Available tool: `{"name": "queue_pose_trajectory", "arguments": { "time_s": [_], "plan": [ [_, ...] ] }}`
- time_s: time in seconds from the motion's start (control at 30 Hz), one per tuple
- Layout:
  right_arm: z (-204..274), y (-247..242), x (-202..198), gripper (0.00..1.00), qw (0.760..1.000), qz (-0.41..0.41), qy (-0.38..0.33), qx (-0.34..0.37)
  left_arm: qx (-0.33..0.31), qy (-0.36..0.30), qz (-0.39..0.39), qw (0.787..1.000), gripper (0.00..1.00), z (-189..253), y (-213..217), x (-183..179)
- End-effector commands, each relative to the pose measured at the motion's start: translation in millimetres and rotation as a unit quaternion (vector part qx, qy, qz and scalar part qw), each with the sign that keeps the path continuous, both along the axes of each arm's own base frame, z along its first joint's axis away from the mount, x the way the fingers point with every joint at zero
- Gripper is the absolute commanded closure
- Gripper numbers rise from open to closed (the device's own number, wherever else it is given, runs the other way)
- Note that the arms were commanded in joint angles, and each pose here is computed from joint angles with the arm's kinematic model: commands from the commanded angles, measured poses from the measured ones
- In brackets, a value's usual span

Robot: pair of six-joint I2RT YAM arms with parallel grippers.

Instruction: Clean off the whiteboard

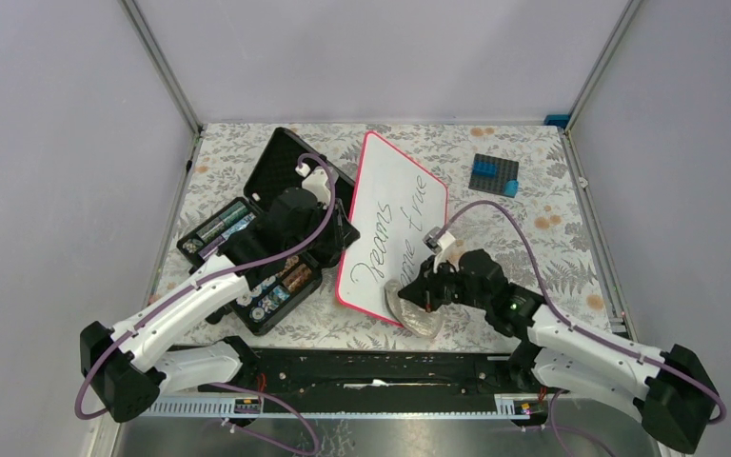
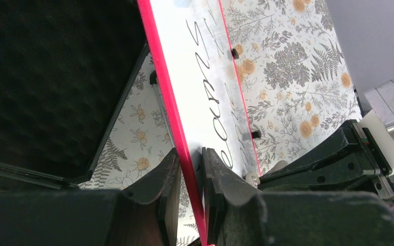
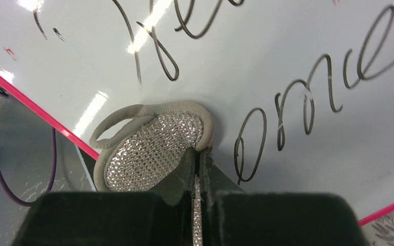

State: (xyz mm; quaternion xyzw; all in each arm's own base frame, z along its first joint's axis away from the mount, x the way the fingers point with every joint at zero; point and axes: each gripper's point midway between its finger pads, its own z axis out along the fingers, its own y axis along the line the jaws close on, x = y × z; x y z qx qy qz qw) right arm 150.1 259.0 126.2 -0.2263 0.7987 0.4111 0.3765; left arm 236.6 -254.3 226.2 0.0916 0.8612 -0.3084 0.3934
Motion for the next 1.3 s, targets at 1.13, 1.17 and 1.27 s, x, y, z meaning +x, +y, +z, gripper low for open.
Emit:
{"name": "queue_pose_trajectory", "arguments": {
  "time_s": [1.13,1.17,1.27],
  "plan": [
    [99.7,73.1,44.0,1.00,0.990,0.046,-0.104,0.078,-0.044,-0.028,-0.016,0.999,1.00,16.9,-16.4,-11.1],
    [102.4,75.7,45.6,1.00,0.990,0.049,-0.108,0.078,-0.044,-0.028,-0.016,0.998,1.00,17.4,-16.8,-10.9],
    [91.6,73.0,52.0,1.00,0.992,0.032,-0.107,0.064,-0.043,-0.031,-0.019,0.998,1.00,18.8,-17.5,-11.2]
  ]
}}
